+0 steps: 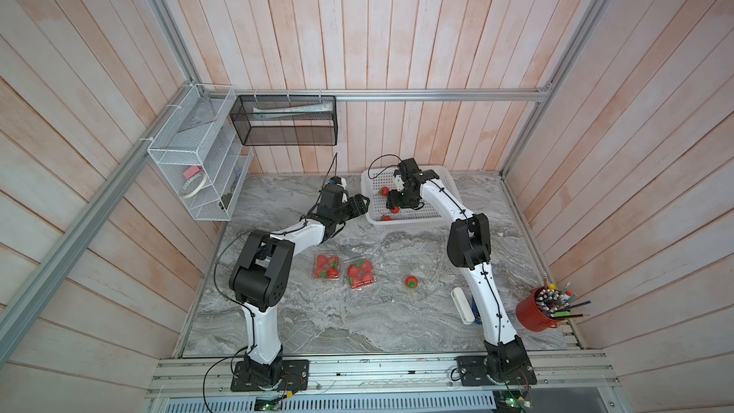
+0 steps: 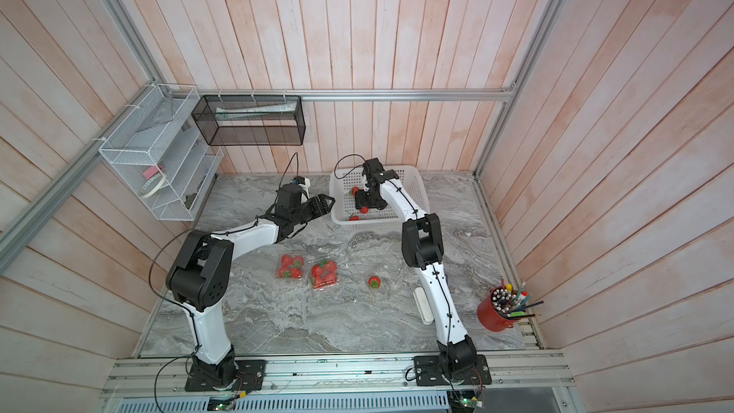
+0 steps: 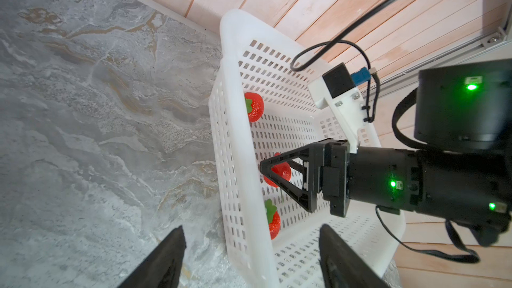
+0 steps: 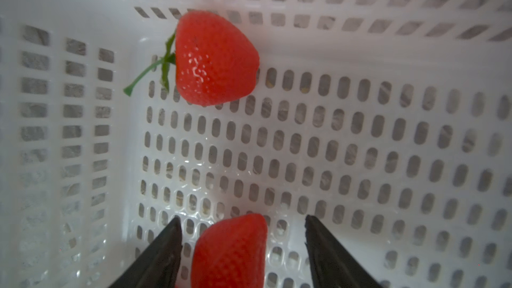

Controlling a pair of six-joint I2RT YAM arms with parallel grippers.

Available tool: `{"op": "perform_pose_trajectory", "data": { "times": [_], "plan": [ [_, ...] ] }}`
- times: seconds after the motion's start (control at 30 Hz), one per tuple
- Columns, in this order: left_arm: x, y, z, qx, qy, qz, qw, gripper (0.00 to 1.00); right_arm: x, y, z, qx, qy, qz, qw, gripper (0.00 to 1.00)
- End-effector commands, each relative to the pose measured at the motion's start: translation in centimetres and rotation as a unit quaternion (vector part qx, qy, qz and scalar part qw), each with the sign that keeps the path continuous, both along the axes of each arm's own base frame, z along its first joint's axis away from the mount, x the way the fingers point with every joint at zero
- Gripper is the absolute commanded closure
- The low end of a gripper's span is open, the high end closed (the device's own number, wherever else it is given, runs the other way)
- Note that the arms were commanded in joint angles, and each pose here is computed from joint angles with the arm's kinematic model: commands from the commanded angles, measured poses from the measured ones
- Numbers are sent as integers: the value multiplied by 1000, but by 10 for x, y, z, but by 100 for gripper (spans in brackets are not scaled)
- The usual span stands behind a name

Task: Pack strawberries into containers
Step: Pick up the strawberry from the basket.

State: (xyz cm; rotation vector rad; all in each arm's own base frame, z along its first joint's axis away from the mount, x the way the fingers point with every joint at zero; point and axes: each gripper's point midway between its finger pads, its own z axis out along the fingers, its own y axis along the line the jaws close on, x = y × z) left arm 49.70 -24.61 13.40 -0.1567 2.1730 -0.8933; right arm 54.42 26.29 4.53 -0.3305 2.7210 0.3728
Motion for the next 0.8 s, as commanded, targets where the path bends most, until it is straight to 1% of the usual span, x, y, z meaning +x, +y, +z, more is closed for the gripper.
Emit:
{"op": "perform_pose_trajectory", "data": {
  "times": [0.0, 0.1, 0.17, 0.2, 0.23, 0.27, 0.3, 0.37, 0.43, 0.53, 0.57, 0.63, 0.67, 0.77],
  "plan": [
    [0, 1, -3, -9, 2, -4, 1000, 22, -3, 0, -23, -38, 8, 4, 999, 36],
    [0, 4, 0, -10, -2, -1, 1000, 22, -1, -1, -20, -45, 0, 1, 999, 43],
    [-1, 5, 0, -11, -2, -1, 1000, 22, -2, -1, -18, -45, 2, -3, 999, 45],
    [-1, 6, 2, -12, -4, 0, 1000, 22, -3, -2, -18, -45, 4, -4, 999, 42],
    [-1, 6, 3, -12, -4, -1, 1000, 22, -6, -2, -16, -44, 9, -4, 999, 35],
    [-2, 6, 3, -13, -4, -2, 1000, 22, -9, -3, -17, -45, 15, -6, 999, 25],
    [-3, 5, 3, -14, -3, -2, 1000, 22, -11, -3, -17, -45, 20, -5, 999, 21],
    [-5, 6, 1, -15, 0, -3, 1000, 22, -18, -5, -25, -48, 36, -4, 998, 18],
    [-6, 6, 2, -18, 0, -3, 1000, 22, -20, -4, -11, -42, 28, -2, 999, 19],
    [-8, 6, 2, -19, -1, -3, 1000, 22, -19, -4, -14, -39, 25, -5, 999, 23],
    [-8, 6, 2, -19, -1, -2, 1000, 22, -18, -2, -16, -34, 25, -4, 999, 27],
    [-9, 6, 2, -18, 0, -3, 1000, 22, -18, 1, -17, -28, 28, 0, 999, 39],
    [-9, 7, 2, -17, 0, -2, 1000, 22, -18, 3, -17, -26, 30, 1, 999, 44],
    [-10, 8, 3, -16, -2, -1, 1000, 22, -18, 3, -17, -25, 33, 1, 999, 50]
  ]
}}
